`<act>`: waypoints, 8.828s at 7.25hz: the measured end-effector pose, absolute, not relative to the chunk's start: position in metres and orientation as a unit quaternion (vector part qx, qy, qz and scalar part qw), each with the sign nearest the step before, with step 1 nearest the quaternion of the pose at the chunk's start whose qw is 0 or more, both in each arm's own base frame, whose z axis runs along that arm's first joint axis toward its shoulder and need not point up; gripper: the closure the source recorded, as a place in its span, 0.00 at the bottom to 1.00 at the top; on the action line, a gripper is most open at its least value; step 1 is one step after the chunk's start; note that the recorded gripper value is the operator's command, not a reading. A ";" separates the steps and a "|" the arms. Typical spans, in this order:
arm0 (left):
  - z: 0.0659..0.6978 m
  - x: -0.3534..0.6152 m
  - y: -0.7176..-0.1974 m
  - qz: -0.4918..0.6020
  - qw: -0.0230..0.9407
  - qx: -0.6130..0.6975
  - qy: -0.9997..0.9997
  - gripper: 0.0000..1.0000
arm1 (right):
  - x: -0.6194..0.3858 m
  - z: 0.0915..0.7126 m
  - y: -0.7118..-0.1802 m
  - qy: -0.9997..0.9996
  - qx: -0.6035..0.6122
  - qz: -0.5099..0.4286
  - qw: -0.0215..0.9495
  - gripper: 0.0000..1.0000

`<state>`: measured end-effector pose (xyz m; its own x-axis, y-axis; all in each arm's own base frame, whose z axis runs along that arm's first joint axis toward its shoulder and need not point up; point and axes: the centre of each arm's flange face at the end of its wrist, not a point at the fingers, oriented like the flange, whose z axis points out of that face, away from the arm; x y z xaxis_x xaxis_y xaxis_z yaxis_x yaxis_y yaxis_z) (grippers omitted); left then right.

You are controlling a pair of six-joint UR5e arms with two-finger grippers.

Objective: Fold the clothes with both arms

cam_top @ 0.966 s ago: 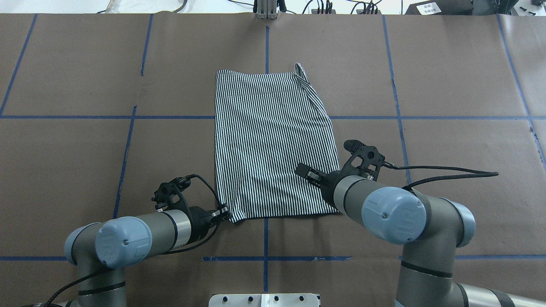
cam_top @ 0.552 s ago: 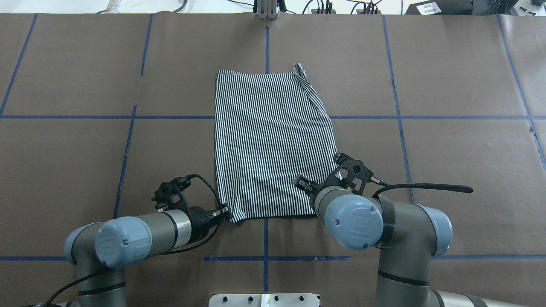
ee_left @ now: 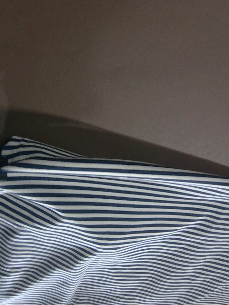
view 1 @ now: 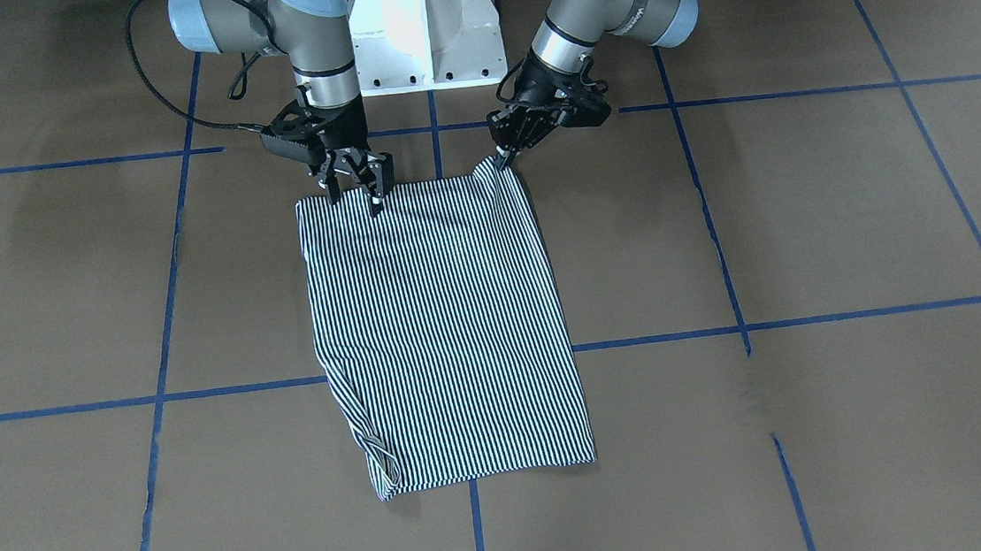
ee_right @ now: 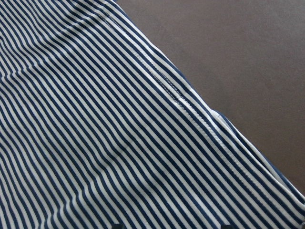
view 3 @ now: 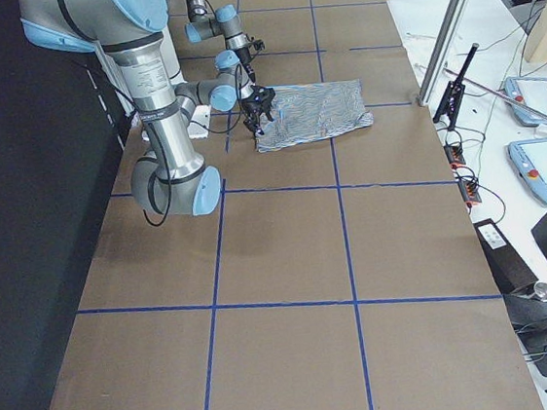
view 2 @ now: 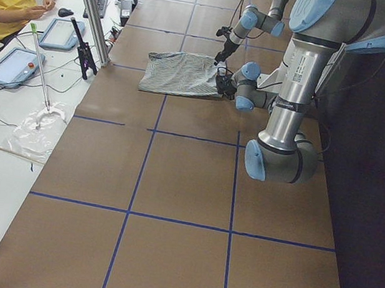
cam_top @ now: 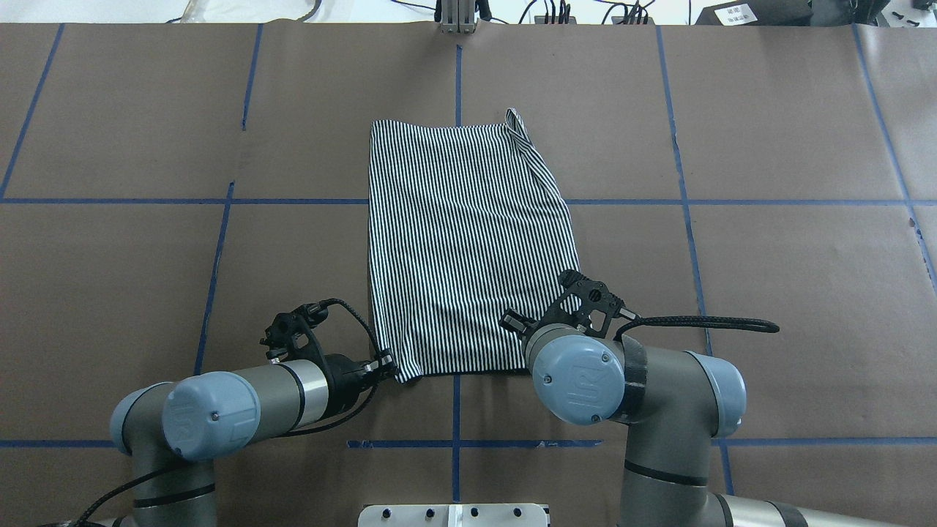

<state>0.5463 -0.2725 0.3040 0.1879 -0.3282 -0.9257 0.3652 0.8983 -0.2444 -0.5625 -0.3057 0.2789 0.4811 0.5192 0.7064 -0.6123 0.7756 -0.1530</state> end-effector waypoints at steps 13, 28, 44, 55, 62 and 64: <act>0.304 0.546 -0.273 -0.226 0.770 0.016 0.596 1.00 | -0.585 0.286 -0.293 -0.356 0.059 0.286 0.888 0.60; 0.182 0.410 -0.269 -0.182 0.813 0.026 0.552 1.00 | -0.485 0.159 -0.255 -0.406 0.051 0.302 0.861 1.00; 0.286 0.446 -0.456 -0.082 0.863 0.144 0.478 0.00 | -0.597 0.187 -0.441 -0.375 0.172 0.205 0.887 0.00; 0.284 0.438 -0.462 -0.082 0.861 0.144 0.481 0.00 | -0.632 0.226 -0.456 -0.283 0.220 0.022 0.933 0.00; 0.283 0.448 -0.461 -0.081 0.866 0.136 0.475 0.00 | -0.539 0.184 -0.634 -0.310 0.179 0.034 0.933 0.00; 0.279 0.470 -0.471 -0.091 0.875 0.121 0.461 0.00 | -0.531 0.189 -0.620 -0.332 0.184 0.031 0.925 0.00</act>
<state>0.4701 -0.4709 0.2795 0.5590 -0.0480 -0.8278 0.2705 0.9543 0.1274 -0.5310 -0.6203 0.1890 0.7782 -0.0644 0.6247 -0.1798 0.9302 0.3199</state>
